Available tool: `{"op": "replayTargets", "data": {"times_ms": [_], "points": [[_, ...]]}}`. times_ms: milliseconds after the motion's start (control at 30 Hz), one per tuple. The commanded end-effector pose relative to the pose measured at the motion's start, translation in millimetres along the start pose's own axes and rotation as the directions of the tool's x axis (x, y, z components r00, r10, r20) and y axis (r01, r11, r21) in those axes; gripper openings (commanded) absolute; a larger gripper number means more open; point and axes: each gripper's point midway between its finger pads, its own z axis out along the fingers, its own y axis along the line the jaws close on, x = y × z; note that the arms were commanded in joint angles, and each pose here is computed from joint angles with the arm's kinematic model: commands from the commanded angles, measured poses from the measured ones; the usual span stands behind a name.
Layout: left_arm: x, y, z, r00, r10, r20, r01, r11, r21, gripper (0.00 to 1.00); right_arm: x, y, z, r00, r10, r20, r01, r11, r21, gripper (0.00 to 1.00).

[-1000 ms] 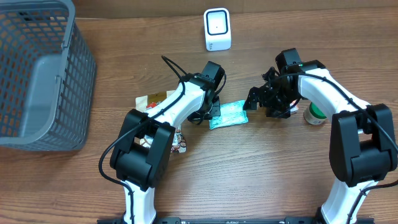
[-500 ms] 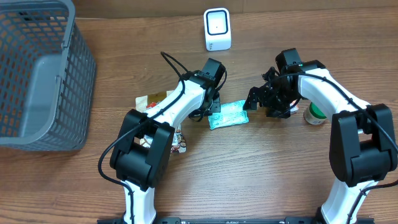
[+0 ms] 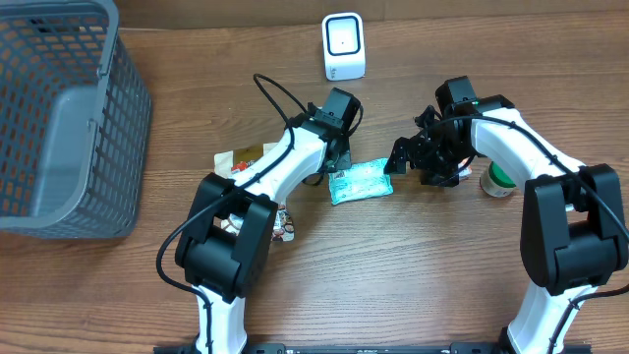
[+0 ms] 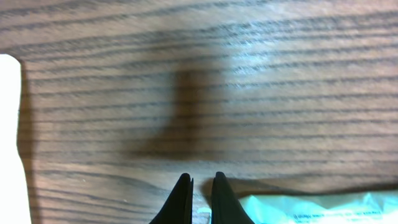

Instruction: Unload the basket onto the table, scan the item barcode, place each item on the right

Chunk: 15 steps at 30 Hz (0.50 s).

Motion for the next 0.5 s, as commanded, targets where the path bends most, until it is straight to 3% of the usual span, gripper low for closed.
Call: {"op": "replayTargets", "data": {"times_ms": [0, 300, 467], "points": [[0, -8, -8, 1.000, 0.020, -0.002, -0.020, 1.000, 0.018, 0.04, -10, 10, -17, 0.998, -0.037, 0.058, 0.038, 0.999, -0.005, 0.93], [19, 2, -9, 0.996, 0.033, -0.081, -0.034, 0.999, -0.018, 0.04, -9, 10, -17, 0.998, -0.037, 0.057, 0.037, 0.999, -0.005, 0.93], [12, 8, -14, 0.997, 0.040, -0.068, -0.041, 0.999, -0.021, 0.04, -10, 10, -17, 0.998, -0.037, 0.057, 0.038, 0.999, -0.005, 0.93]]}}
